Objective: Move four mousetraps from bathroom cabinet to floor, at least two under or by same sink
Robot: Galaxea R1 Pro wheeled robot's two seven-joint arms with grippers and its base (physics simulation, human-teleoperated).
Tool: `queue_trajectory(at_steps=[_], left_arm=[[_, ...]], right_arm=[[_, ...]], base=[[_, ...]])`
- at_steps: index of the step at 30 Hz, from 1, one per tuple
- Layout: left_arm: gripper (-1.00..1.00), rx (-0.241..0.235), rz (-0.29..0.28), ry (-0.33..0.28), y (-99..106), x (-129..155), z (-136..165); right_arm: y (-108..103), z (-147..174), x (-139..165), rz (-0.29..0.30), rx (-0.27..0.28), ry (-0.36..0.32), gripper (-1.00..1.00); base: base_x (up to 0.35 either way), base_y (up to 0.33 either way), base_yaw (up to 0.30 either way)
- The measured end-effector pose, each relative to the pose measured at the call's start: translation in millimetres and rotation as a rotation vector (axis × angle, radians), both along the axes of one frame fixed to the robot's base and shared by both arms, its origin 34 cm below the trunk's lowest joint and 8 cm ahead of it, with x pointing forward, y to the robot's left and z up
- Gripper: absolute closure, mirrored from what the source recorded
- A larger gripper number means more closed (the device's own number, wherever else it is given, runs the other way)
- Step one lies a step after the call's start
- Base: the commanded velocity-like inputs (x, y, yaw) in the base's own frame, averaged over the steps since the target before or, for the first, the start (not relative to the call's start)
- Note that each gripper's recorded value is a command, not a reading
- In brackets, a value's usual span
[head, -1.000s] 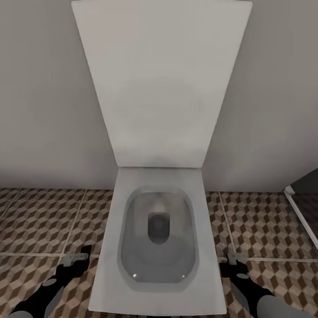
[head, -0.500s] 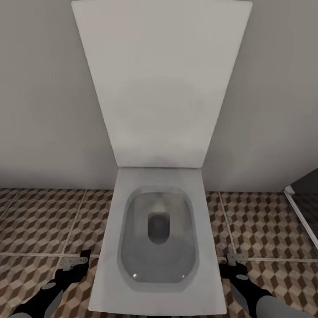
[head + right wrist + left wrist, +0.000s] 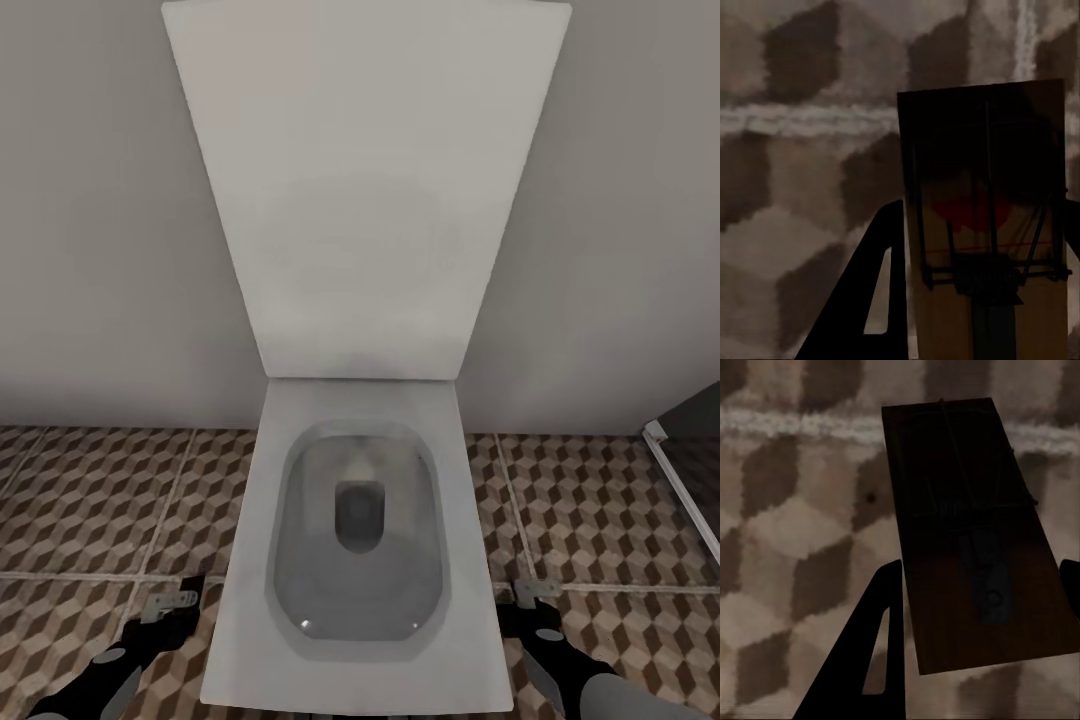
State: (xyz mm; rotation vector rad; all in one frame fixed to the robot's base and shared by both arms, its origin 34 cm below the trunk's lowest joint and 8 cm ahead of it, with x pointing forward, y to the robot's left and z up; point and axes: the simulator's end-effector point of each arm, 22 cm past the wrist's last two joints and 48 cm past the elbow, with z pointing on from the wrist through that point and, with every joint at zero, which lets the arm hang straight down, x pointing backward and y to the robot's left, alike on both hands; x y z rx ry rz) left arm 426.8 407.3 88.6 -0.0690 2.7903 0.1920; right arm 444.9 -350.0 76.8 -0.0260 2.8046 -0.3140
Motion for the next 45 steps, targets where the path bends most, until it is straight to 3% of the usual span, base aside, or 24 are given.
queue_trajectory(at_steps=[30, 45], left_arm=[[1.00, 0.001, 0.000, 0.006, 1, -4, -1], [1.00, 0.001, 0.000, 0.005, 1, -4, -1]], right_arm=[[0, 0, -2, 0.006, 0.000, -0.010, 1.00], [-7, -7, -38, 0.004, -0.009, 0.076, 1.00]], base=[[0.000, 0.000, 0.000], [0.000, 0.000, 0.000]])
